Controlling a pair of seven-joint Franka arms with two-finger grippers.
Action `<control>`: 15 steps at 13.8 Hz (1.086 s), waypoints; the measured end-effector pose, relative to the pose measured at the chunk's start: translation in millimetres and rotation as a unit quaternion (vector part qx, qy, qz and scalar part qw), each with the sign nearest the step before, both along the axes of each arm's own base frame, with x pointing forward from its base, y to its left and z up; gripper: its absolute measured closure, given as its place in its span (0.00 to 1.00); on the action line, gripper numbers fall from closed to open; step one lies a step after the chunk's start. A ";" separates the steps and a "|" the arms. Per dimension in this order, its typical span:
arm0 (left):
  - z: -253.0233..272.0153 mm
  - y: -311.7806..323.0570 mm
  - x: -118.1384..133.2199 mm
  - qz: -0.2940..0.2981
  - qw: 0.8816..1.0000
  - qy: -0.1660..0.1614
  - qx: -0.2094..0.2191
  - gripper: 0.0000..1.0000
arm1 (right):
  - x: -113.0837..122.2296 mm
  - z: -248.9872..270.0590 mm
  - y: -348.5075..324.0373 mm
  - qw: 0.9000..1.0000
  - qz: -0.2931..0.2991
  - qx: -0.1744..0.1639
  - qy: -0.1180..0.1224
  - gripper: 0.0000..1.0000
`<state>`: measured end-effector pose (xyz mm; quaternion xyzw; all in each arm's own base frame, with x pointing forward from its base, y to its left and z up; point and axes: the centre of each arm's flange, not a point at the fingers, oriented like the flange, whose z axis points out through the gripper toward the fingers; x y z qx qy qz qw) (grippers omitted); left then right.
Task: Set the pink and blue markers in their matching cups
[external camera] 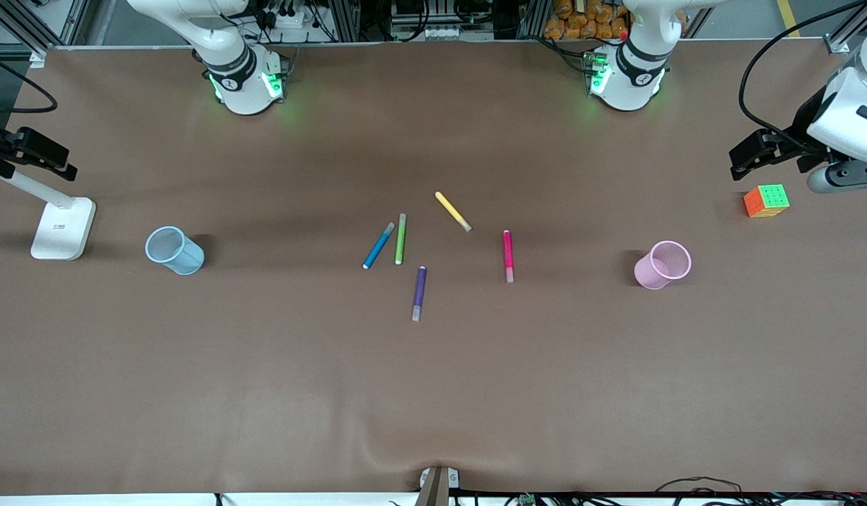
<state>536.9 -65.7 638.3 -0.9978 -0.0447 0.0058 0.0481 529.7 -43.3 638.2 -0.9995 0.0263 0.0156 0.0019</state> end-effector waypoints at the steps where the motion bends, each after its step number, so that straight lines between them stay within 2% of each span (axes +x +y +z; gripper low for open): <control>1: 0.0 0.0 0.0 0.000 1.000 0.000 0.000 0.00 | 0.0 0.0 0.0 1.000 0.000 0.000 0.000 0.00; 8: -8.9 -8.8 3.5 -0.009 1.000 0.008 -0.001 0.00 | -0.1 0.0 -0.4 1.000 -0.001 0.000 0.000 0.00; 12: -42.9 -35.1 21.0 -0.032 0.999 0.027 -0.009 0.00 | -0.1 0.0 -1.2 1.000 -0.001 0.000 0.000 0.00; 15: -81.4 -68.7 32.0 -0.038 0.998 0.056 -0.009 0.00 | -0.1 0.2 -2.9 1.000 -0.003 0.000 -0.001 0.00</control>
